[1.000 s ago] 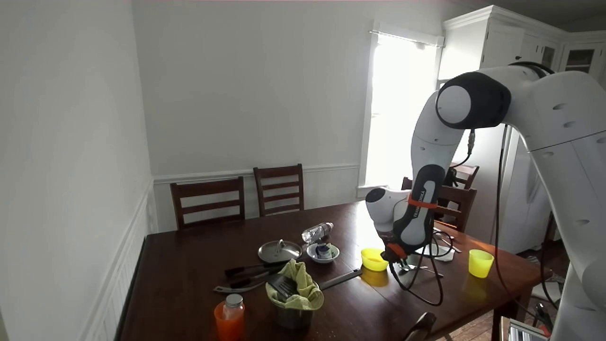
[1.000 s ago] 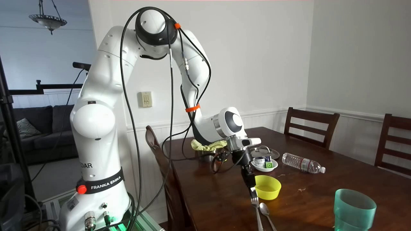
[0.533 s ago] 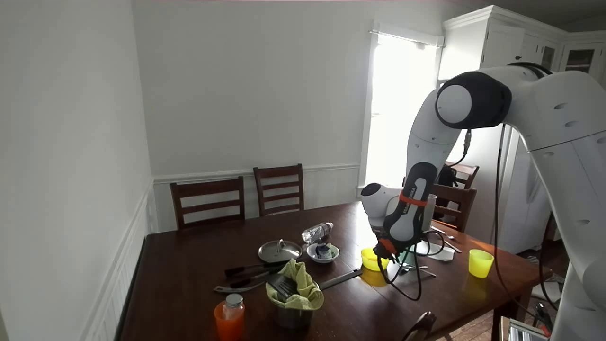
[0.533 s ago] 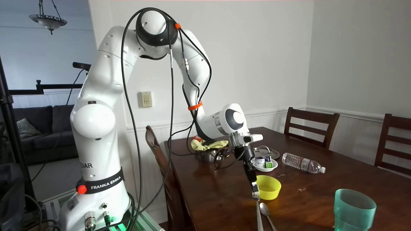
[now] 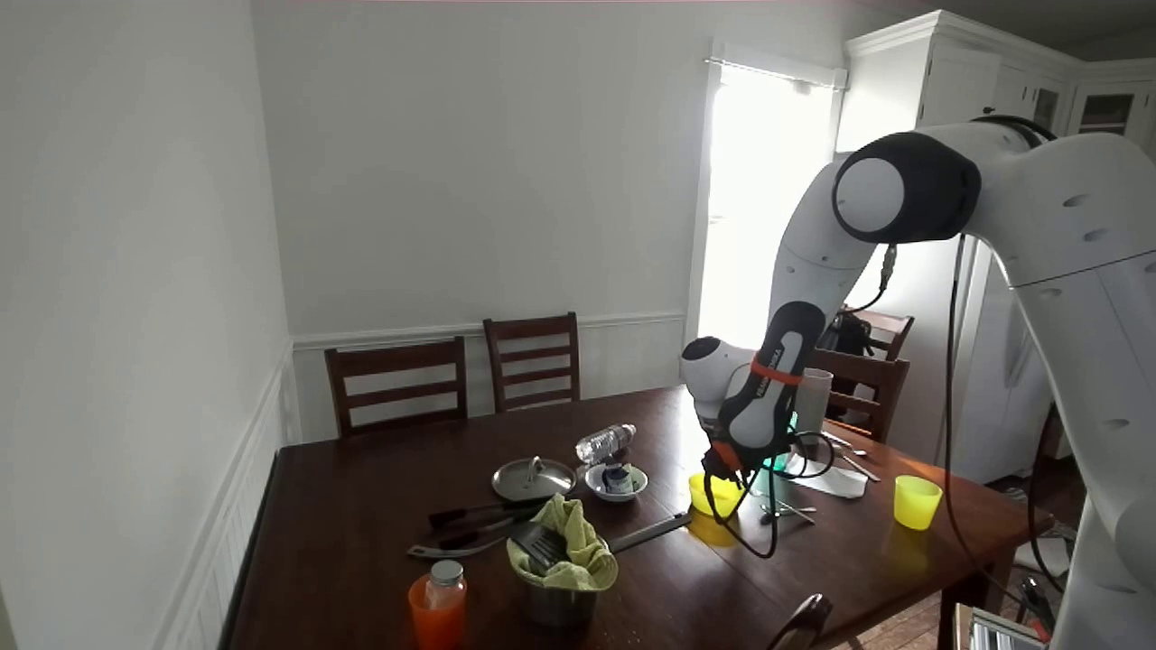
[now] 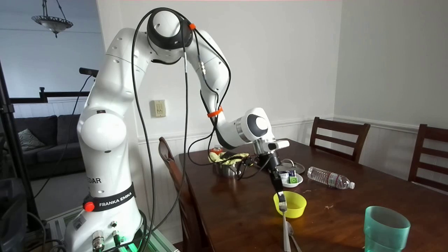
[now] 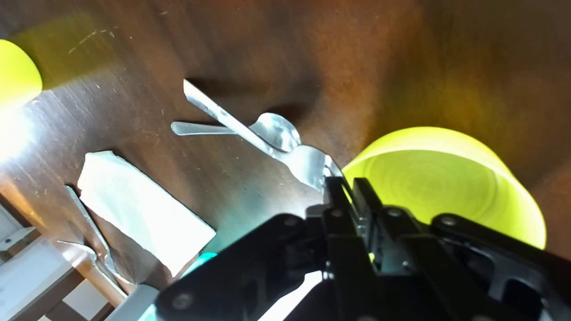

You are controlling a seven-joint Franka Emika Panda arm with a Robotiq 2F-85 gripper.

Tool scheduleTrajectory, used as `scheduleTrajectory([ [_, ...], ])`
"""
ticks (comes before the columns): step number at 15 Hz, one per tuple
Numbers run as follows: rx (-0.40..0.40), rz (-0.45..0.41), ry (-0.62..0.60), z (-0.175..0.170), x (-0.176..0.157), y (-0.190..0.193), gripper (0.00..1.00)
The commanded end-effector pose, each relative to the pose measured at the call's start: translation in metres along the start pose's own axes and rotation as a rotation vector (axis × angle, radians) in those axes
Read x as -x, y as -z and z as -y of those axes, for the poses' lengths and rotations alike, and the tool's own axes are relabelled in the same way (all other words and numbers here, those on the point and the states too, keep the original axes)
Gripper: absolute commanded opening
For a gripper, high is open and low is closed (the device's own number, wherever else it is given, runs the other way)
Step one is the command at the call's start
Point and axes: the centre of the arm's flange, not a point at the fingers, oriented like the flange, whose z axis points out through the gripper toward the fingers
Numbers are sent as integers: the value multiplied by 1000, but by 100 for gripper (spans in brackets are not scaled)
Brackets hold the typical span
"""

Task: Move the yellow bowl forward, then put the fork on the edge of the yellow bowl

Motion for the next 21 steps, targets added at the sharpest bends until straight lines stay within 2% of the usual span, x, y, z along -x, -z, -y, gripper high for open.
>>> scheduleTrajectory([
  [1, -31, 5, -57, -1, -15, 9, 3],
  [9, -66, 16, -184, -2, -37, 13, 3],
  [14, -65, 23, -201, -6, -41, 13, 4],
  [15, -67, 28, -194, -7, -39, 13, 34],
  [16, -73, 35, -170, -8, -36, 13, 30],
  [17, -86, 35, -145, -10, -31, 13, 31],
  [21, -120, 37, -38, -12, -13, -1, 56],
])
